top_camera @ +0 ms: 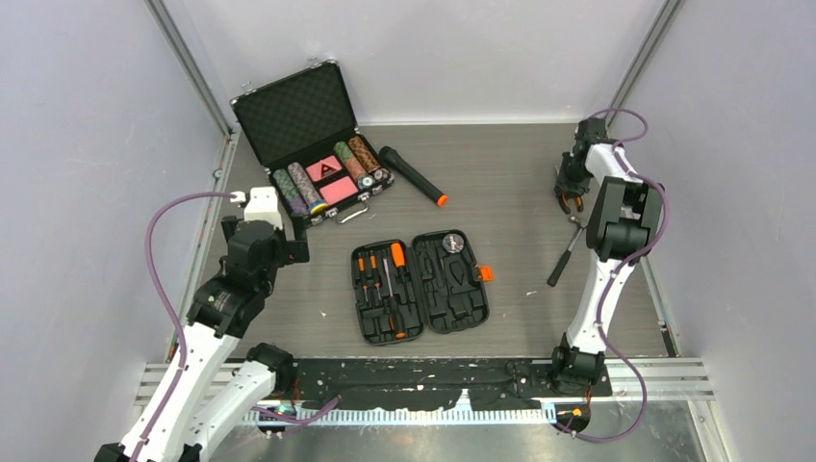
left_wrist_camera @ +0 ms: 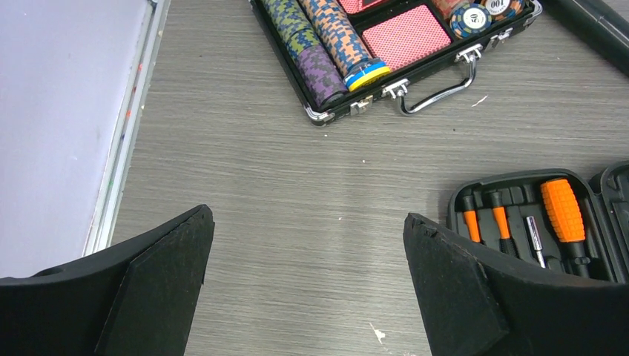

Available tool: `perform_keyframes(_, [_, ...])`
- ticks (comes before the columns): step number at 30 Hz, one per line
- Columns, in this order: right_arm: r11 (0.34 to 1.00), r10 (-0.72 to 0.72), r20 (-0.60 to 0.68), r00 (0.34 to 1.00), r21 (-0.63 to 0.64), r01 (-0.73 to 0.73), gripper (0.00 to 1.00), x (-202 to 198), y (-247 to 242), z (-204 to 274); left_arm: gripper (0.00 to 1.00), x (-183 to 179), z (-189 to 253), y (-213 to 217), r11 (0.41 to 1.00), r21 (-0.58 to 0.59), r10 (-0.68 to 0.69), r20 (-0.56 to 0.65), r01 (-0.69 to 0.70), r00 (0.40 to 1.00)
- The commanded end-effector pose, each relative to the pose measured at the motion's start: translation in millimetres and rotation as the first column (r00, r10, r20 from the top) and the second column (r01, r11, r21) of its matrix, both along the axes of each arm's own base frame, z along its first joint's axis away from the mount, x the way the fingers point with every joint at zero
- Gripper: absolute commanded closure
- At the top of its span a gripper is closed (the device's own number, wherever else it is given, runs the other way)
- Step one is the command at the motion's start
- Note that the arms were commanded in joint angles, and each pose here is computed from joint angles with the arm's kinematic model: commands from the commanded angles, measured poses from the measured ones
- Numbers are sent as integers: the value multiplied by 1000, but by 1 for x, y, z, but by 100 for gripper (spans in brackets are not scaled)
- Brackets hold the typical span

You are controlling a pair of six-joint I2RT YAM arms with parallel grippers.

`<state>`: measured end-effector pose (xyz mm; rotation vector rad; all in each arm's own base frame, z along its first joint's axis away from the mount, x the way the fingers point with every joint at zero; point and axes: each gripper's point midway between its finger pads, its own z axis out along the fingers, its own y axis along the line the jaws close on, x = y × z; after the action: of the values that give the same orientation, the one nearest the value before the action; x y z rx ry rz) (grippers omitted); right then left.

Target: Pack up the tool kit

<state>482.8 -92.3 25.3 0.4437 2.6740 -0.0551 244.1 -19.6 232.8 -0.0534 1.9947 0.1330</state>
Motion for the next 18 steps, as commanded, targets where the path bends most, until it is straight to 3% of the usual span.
perform_keyframes(1, [998, 57, 23, 998, -7, -56, 79, 15, 8, 6, 0, 5, 10, 0, 1000, 5, -2, 48, 2, 999])
perform_keyframes(5, [993, 120, 81, 990, -32, -117, 93, 25, 27, 27, 0, 6, 8, -3, 1000, 2, -15, 45, 15, 999])
perform_keyframes(10, [966, 251, 189, 949, -110, -234, 94, 34, 62, 77, 1, 6, 9, -6, 999, -6, -31, 53, 32, 998])
perform_keyframes(15, [899, 434, 319, 842, -210, -384, 94, 24, 119, 146, 1, 4, 13, -8, 998, -17, -52, 77, 53, 996])
perform_keyframes(18, [829, 559, 345, 754, -272, -489, 94, 2, 161, 164, 1, 3, 17, -13, 996, -34, -81, 102, 85, 991])
